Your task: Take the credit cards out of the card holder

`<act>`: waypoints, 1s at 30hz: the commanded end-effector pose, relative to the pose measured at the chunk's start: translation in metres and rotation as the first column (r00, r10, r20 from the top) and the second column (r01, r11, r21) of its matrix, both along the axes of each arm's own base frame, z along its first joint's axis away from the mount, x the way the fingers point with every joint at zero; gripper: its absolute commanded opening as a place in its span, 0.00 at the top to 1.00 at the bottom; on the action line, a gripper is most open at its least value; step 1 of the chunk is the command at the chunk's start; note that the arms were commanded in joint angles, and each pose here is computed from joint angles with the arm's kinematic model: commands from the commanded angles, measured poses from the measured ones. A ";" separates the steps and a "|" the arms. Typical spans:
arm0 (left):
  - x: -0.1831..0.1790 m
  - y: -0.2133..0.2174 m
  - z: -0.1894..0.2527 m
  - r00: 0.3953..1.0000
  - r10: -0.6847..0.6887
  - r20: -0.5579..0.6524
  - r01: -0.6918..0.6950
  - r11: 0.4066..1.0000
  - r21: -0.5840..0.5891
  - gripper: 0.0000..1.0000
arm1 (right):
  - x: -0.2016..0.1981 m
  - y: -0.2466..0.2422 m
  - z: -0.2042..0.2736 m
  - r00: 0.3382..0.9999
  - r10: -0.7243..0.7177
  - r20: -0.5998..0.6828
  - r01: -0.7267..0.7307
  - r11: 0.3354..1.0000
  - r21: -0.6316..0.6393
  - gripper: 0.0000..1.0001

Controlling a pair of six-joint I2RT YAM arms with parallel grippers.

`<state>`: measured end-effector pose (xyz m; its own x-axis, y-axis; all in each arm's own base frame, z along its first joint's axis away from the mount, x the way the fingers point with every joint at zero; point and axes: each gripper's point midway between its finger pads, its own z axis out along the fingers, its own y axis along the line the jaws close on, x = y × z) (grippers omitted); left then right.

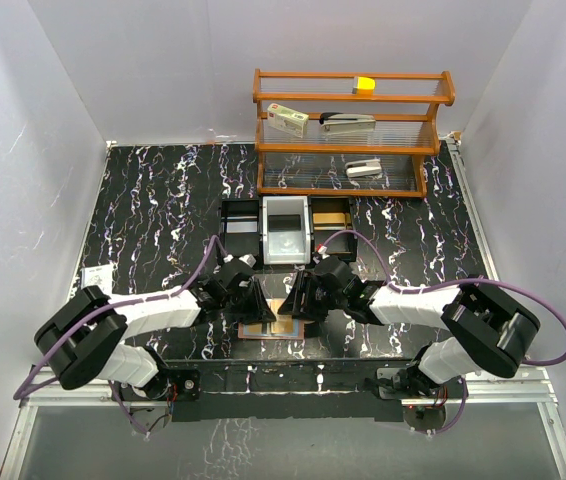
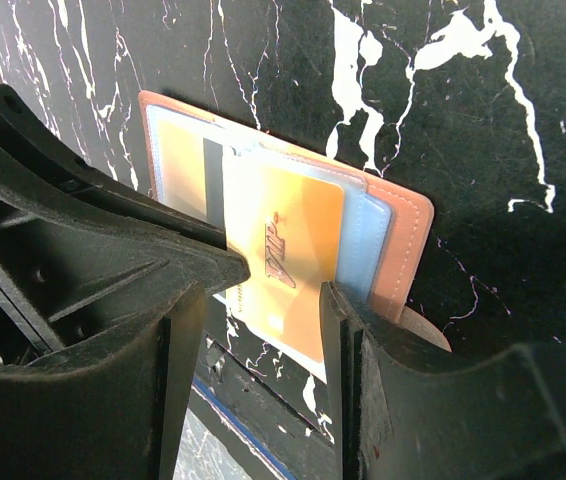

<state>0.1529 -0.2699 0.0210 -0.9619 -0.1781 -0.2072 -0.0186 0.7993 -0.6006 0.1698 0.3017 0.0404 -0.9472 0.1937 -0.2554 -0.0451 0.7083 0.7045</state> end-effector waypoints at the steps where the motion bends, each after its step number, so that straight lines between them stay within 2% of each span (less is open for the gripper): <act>1: -0.003 0.007 0.004 1.000 0.013 0.013 -0.013 1.000 0.009 0.93 | -0.013 -0.032 -0.037 0.998 -0.036 -0.057 0.026 0.985 -0.171 0.51; 6: -0.004 0.012 0.007 1.000 0.013 0.024 -0.014 1.000 0.024 0.98 | -0.013 -0.031 -0.037 0.998 -0.034 -0.058 0.024 0.985 -0.170 0.52; 13: -0.003 0.017 0.019 0.998 0.027 0.050 -0.028 0.999 0.018 0.98 | -0.006 -0.025 -0.028 0.999 -0.032 -0.043 0.025 0.987 -0.160 0.52; 16: -0.004 0.022 0.017 0.999 0.033 0.039 -0.035 0.998 0.047 0.98 | -0.001 -0.018 -0.016 1.000 -0.022 -0.016 0.020 0.991 -0.130 0.53; 24: -0.003 0.017 0.020 0.998 0.026 0.049 -0.027 0.999 0.020 0.98 | 0.010 0.005 0.044 0.993 0.013 0.115 -0.018 0.999 0.045 0.54; 30: 0.000 0.012 0.021 0.998 0.024 0.055 -0.025 1.000 0.008 0.98 | 0.003 0.018 0.034 0.993 0.085 0.085 -0.092 0.993 0.077 0.55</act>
